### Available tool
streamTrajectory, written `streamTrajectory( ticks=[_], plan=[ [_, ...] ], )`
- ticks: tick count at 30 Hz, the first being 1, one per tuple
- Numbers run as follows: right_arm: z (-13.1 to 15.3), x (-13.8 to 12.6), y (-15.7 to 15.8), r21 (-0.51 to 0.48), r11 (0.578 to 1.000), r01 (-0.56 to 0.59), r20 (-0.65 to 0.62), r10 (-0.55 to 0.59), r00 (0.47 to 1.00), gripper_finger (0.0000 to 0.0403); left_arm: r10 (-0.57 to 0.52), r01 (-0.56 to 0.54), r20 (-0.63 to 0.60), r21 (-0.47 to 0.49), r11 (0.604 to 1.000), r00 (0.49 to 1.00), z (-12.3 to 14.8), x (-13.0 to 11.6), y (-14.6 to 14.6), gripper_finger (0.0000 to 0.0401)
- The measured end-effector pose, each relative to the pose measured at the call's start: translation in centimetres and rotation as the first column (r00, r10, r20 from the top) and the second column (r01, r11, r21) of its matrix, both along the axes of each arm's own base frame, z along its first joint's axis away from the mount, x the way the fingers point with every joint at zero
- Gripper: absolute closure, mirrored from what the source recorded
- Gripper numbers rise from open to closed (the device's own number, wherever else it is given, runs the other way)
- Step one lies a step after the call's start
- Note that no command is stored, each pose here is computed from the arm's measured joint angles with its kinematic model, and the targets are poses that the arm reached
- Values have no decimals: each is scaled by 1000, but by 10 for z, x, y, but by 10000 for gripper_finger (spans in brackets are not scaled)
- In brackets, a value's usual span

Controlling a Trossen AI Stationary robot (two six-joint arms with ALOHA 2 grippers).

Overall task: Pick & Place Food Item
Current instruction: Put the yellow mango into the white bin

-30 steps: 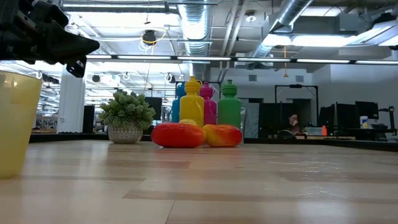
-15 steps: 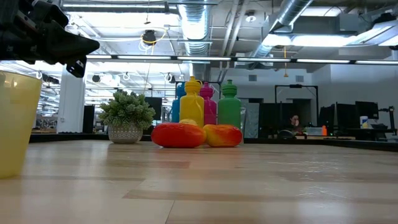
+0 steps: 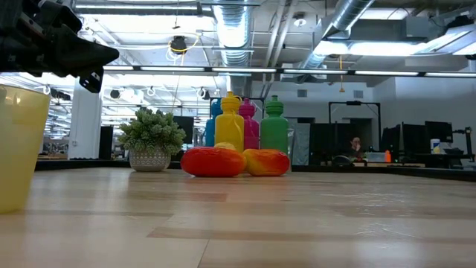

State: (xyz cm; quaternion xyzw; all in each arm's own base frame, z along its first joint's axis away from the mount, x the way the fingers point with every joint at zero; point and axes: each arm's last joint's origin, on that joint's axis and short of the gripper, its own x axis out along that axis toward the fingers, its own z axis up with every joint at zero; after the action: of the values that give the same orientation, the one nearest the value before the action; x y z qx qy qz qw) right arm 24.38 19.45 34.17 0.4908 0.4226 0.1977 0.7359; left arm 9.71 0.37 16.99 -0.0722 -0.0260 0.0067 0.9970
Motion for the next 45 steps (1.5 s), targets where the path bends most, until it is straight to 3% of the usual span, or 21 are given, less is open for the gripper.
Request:
streamTrajectory(
  ticks=[6,11,14,17,23,26,30,33,35,37,41,45],
  plan=[
    [-8,-42,-1,-133,991,5,-248,-38,968,195,0,0,0,0,1000,1000,0,0,0,401],
    [-23,-82,-13,-337,931,-141,-500,-50,865,195,0,0,0,0,1000,1000,0,0,0,401],
    [-30,-100,-19,-399,867,-298,-609,-7,793,193,0,0,0,0,1000,1000,0,0,0,401],
    [-34,-107,-21,-426,804,-416,-649,49,759,191,0,0,0,0,1000,1000,0,0,0,401],
    [-53,-109,-14,-385,652,-653,-770,163,617,191,0,0,0,0,1000,1000,0,0,0,401],
    [-59,-105,-7,-342,602,-722,-797,221,562,189,0,0,0,0,1000,1000,0,0,0,401],
    [-44,-91,3,-388,557,-734,-740,287,609,187,0,0,0,0,1000,1000,0,0,0,401],
    [-29,-86,5,-474,468,-746,-728,269,631,187,0,0,0,0,1000,1000,0,0,0,401],
    [-25,-80,10,-513,415,-752,-681,337,650,187,0,0,0,0,1000,1000,0,0,0,401],
    [-21,-79,16,-537,350,-768,-645,416,641,186,0,0,0,0,1000,1000,0,0,0,401],
    [-37,-73,30,-547,213,-809,-681,449,579,186,0,0,-4,0,1000,1000,0,0,0,401],
    [-50,-72,42,-532,123,-838,-712,471,521,186,0,0,0,0,1000,1000,0,0,0,401]
  ],
)
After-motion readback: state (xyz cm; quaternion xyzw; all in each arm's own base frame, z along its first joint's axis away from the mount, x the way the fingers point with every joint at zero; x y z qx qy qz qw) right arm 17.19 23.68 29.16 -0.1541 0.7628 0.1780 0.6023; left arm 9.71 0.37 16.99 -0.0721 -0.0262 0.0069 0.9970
